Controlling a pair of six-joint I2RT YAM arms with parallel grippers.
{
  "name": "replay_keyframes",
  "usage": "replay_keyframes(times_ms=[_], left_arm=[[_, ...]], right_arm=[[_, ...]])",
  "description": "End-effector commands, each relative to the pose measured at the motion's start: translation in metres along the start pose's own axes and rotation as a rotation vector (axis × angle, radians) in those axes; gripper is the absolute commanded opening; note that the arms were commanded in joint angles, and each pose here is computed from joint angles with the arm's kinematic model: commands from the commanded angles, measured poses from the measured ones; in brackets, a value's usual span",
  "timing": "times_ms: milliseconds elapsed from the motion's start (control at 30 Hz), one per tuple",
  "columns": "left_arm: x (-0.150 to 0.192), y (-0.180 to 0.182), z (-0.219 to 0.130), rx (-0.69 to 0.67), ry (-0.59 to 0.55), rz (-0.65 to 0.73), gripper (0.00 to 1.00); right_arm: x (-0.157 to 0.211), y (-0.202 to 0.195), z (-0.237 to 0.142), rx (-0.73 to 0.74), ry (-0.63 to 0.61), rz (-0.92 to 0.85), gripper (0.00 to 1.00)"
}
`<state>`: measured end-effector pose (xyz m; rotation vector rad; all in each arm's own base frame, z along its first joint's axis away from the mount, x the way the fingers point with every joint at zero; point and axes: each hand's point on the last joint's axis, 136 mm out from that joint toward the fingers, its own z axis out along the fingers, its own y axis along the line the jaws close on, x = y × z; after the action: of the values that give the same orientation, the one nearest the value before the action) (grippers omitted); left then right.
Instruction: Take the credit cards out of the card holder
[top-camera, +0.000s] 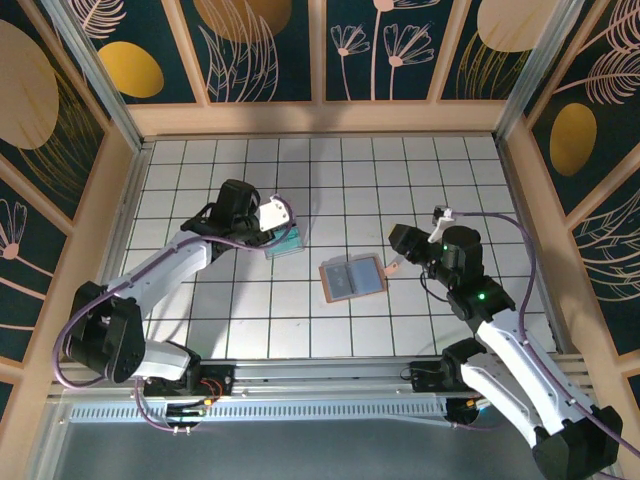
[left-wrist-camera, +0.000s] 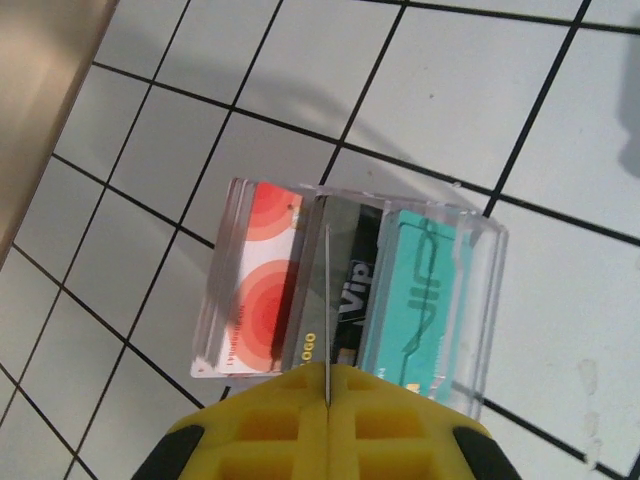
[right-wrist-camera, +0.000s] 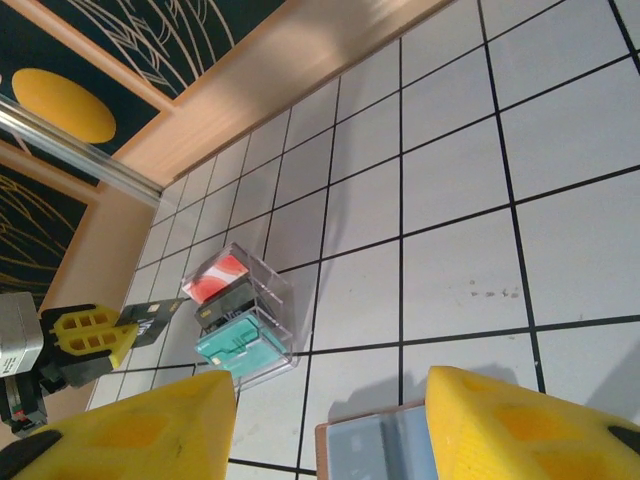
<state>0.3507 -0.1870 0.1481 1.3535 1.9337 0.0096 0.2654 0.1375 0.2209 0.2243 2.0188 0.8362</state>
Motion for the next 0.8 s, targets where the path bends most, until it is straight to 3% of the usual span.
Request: replay_keyframes(times_ms=[0, 767], left_arm=[[-0.009, 0.005, 0.000, 0.043, -0.029, 0.075, 0.00], [0.004, 0.003, 0.047, 0.189, 0.071, 0.124, 0.00]], right_arm=[[-0.020, 0.010, -0.008, -0.006, -0.060, 0.022, 0.53], [-0.021, 0.003, -0.005, 0.035, -0.069, 0.052, 0.54]])
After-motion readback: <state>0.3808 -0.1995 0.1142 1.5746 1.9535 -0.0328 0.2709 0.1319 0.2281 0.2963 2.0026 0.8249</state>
